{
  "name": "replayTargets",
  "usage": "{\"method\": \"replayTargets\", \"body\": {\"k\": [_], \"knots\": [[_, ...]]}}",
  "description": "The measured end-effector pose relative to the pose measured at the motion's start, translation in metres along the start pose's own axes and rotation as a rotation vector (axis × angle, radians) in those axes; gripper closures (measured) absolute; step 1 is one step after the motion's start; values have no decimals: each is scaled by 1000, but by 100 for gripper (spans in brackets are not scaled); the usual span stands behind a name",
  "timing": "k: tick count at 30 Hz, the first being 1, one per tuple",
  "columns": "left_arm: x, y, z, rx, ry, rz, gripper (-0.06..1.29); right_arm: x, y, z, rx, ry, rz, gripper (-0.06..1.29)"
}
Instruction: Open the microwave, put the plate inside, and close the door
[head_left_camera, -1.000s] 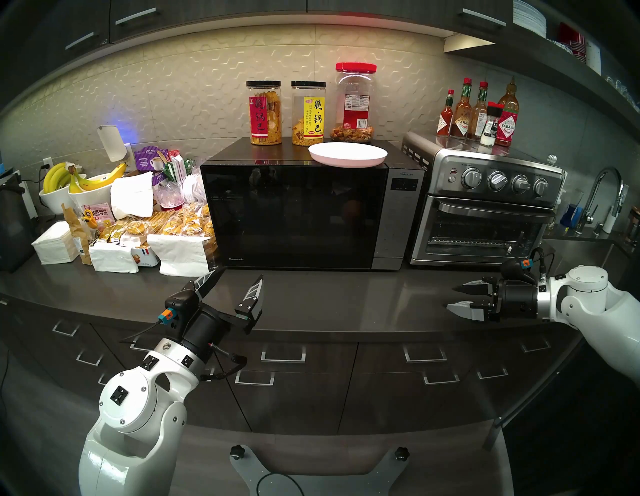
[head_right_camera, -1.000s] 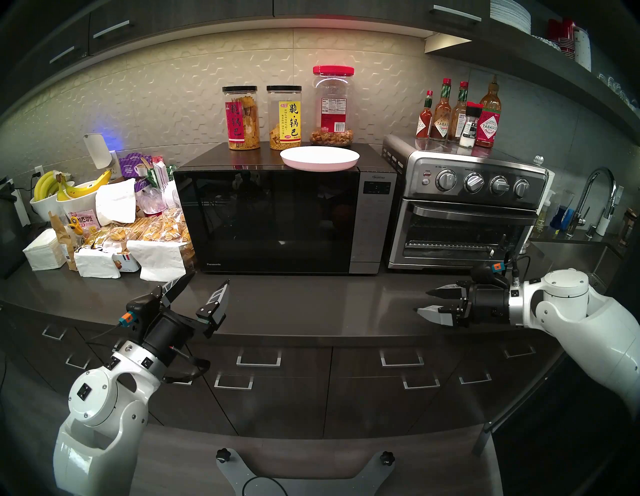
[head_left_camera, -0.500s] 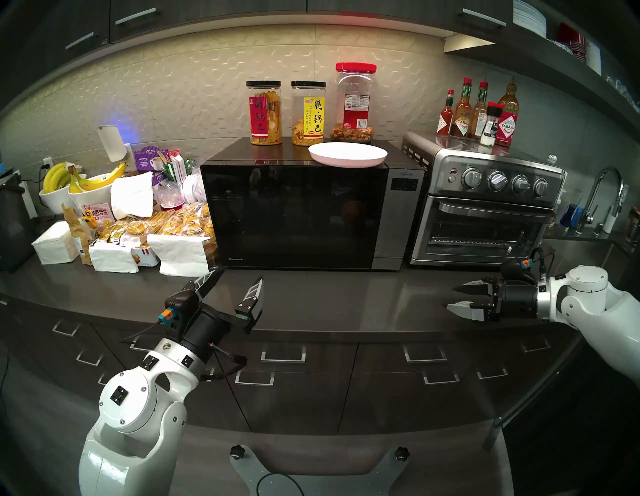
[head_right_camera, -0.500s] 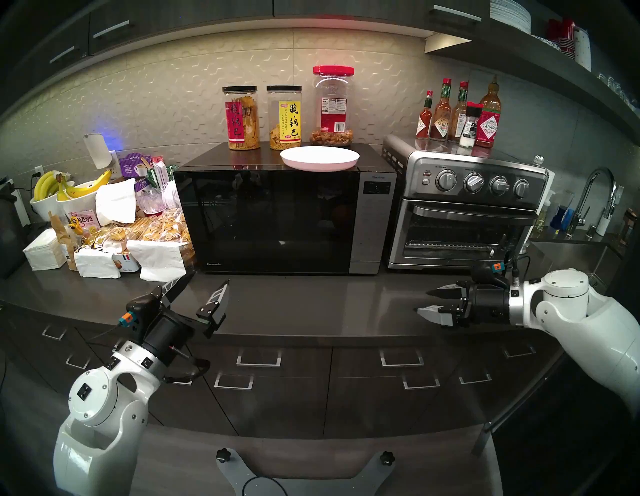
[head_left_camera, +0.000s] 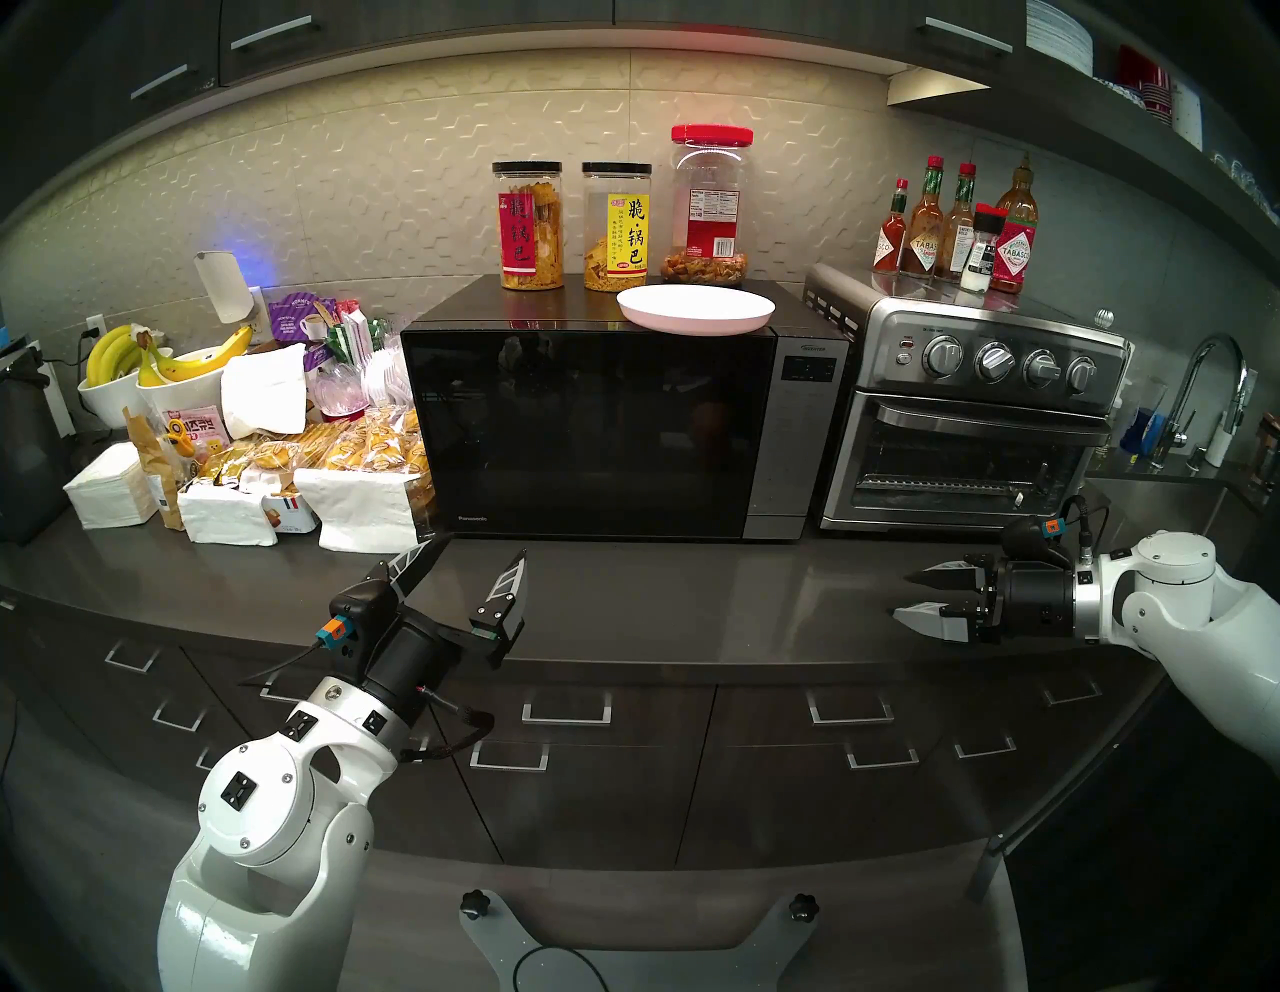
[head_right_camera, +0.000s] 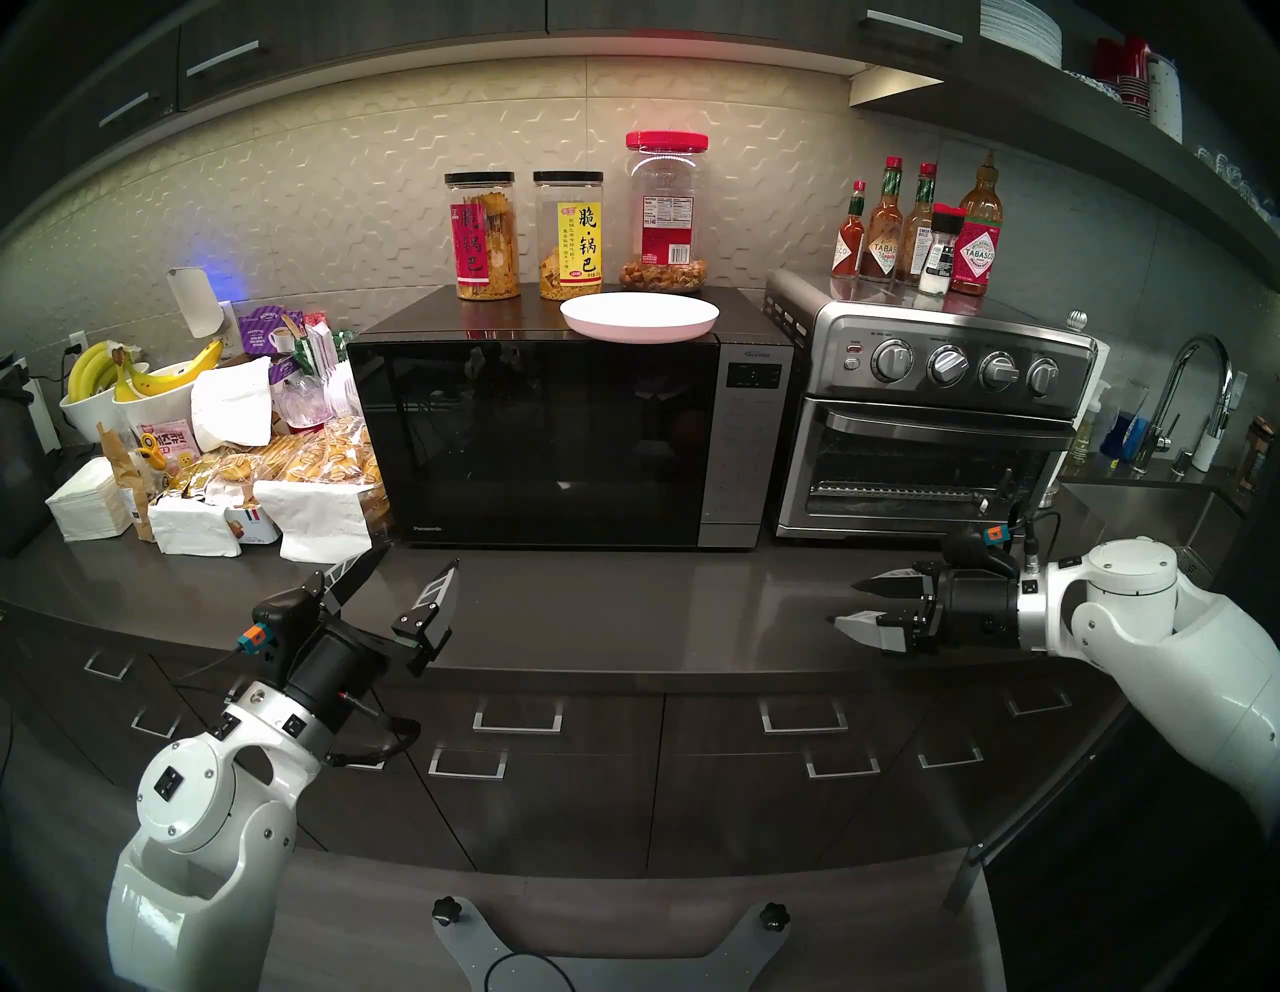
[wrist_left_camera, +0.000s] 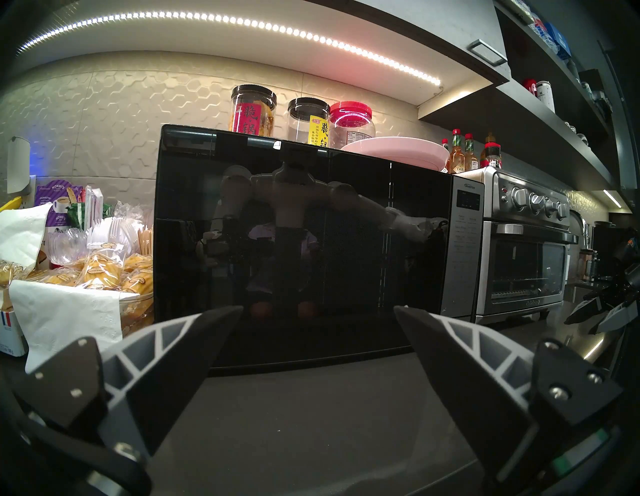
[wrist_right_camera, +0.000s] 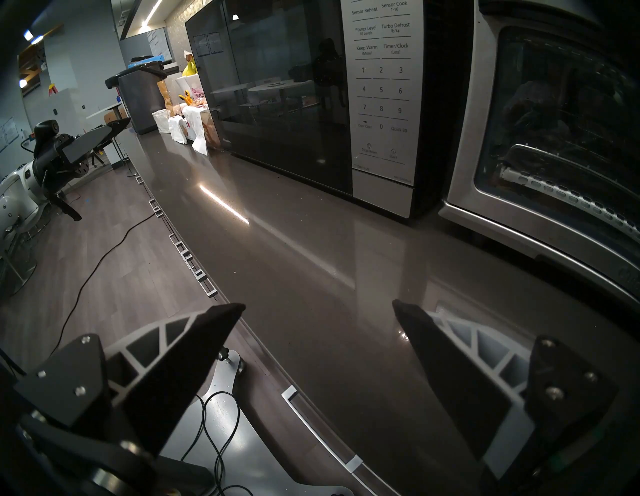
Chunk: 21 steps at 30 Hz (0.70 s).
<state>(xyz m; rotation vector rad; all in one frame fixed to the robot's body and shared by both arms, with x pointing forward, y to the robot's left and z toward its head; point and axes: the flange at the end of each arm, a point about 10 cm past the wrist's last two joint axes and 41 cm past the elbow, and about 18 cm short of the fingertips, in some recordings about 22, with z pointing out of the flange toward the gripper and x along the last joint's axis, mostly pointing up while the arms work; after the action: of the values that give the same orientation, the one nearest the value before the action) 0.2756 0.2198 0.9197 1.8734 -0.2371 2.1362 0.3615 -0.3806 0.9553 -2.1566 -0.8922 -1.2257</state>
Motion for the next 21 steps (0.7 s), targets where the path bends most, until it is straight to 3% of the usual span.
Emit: {"method": "replayTargets", "body": {"k": [21], "knots": [[0, 0, 0, 0, 0, 0, -4, 0, -1, 1, 3, -2, -3, -2]]}}
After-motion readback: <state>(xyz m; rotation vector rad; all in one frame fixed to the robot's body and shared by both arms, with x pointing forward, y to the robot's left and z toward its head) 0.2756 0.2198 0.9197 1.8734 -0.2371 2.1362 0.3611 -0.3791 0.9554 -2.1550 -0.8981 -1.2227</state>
